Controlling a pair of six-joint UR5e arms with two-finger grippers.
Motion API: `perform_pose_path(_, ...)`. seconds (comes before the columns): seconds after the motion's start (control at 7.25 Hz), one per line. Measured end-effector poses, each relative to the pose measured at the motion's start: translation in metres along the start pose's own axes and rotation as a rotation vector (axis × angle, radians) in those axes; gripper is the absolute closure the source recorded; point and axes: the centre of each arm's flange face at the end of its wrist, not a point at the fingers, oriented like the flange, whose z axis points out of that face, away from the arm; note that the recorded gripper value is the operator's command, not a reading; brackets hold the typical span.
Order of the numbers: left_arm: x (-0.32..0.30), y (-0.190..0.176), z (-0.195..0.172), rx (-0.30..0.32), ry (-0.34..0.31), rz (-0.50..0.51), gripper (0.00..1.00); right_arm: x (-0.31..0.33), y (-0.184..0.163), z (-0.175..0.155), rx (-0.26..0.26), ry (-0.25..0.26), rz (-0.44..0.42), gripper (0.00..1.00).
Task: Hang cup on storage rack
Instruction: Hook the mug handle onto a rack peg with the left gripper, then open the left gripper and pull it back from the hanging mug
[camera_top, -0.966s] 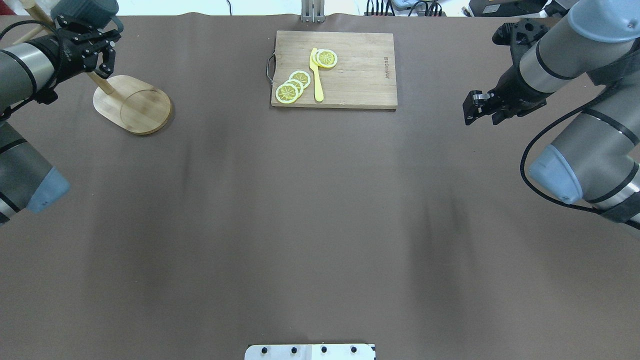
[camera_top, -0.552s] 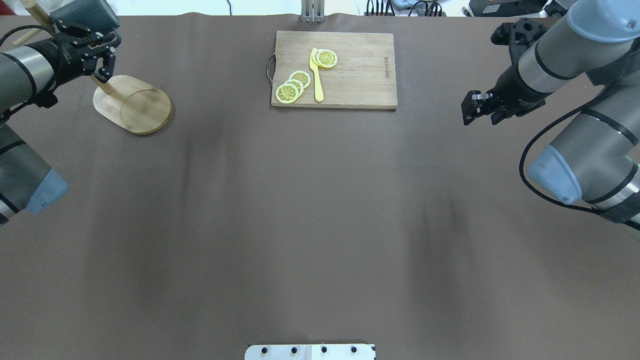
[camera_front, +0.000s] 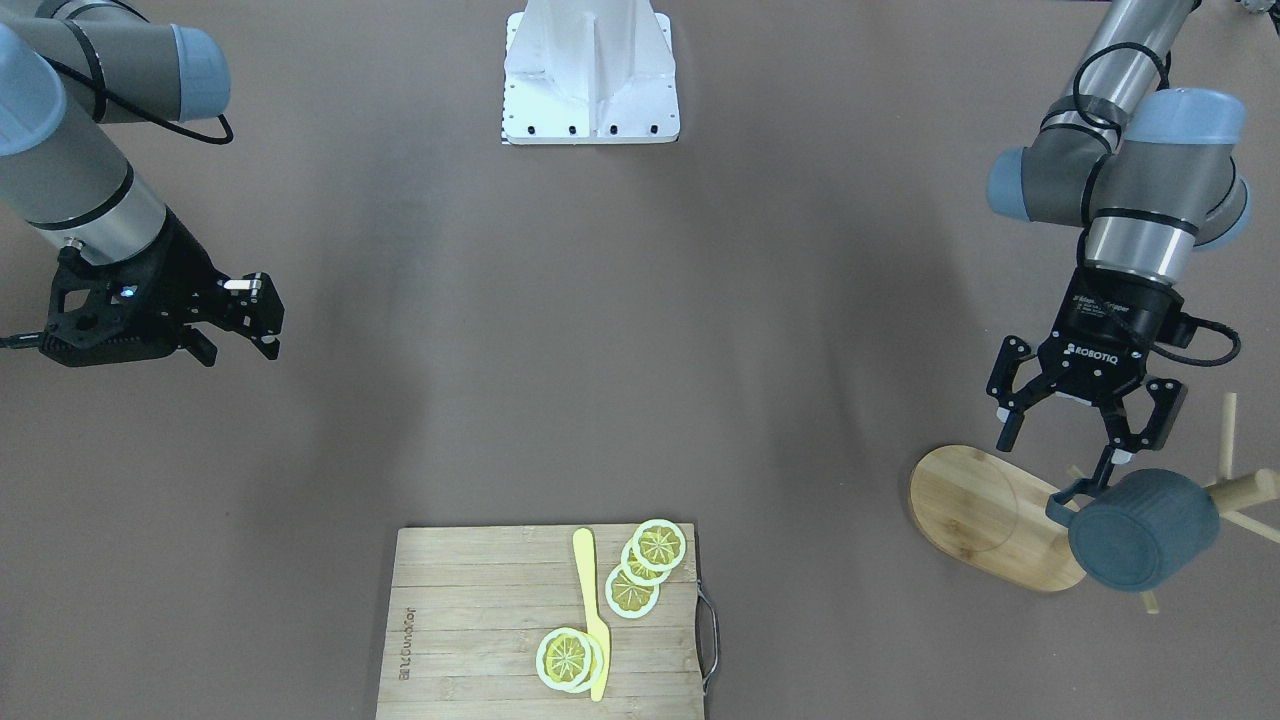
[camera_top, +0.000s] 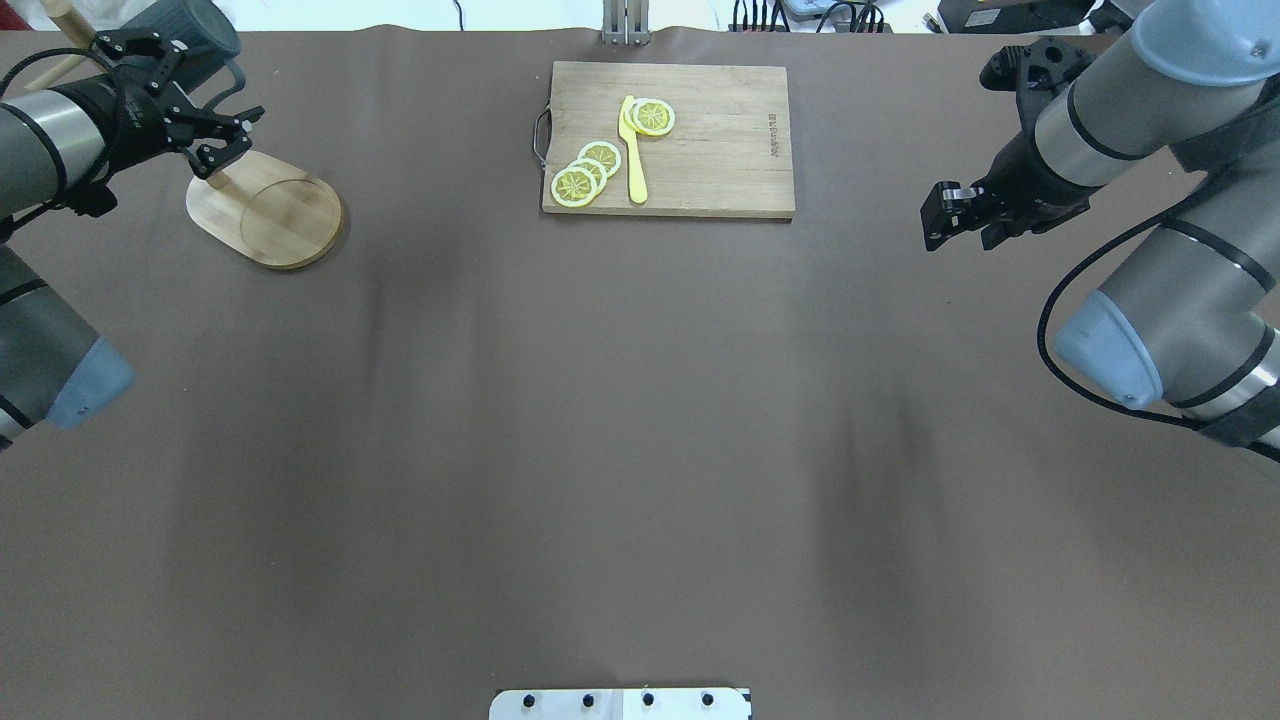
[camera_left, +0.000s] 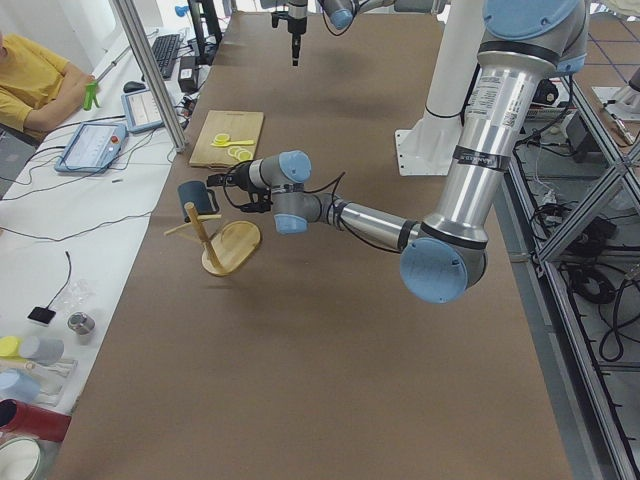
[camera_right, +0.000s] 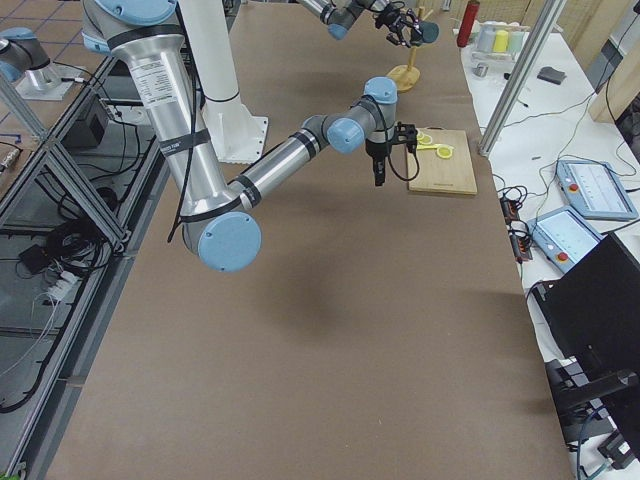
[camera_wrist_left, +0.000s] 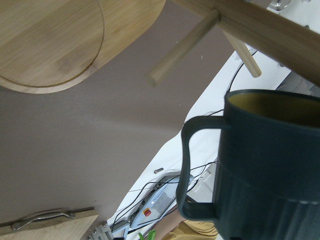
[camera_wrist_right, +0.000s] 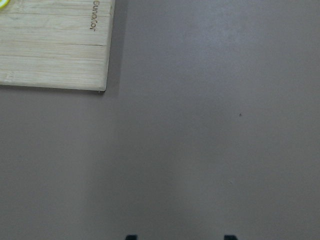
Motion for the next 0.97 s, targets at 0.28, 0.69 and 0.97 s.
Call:
perform_pose_path(0.28, -0.001, 0.004, -0.035, -0.017, -0.001, 0.013, 0.02, 0.000, 0.000, 0.000, -0.001, -0.001, 0.000, 0.34)
perform_pose_path(0.69, -0.001, 0.020, -0.059, -0.051, 0.010, 0.251, 0.02, 0.001, 0.001, 0.000, 0.000, 0.002, 0.001, 0.30)
perform_pose_path(0.97, 0.000, 0.031, -0.067, -0.072, 0.029, 0.550, 0.02, 0.009, -0.002, 0.000, 0.022, 0.026, 0.001, 0.00)
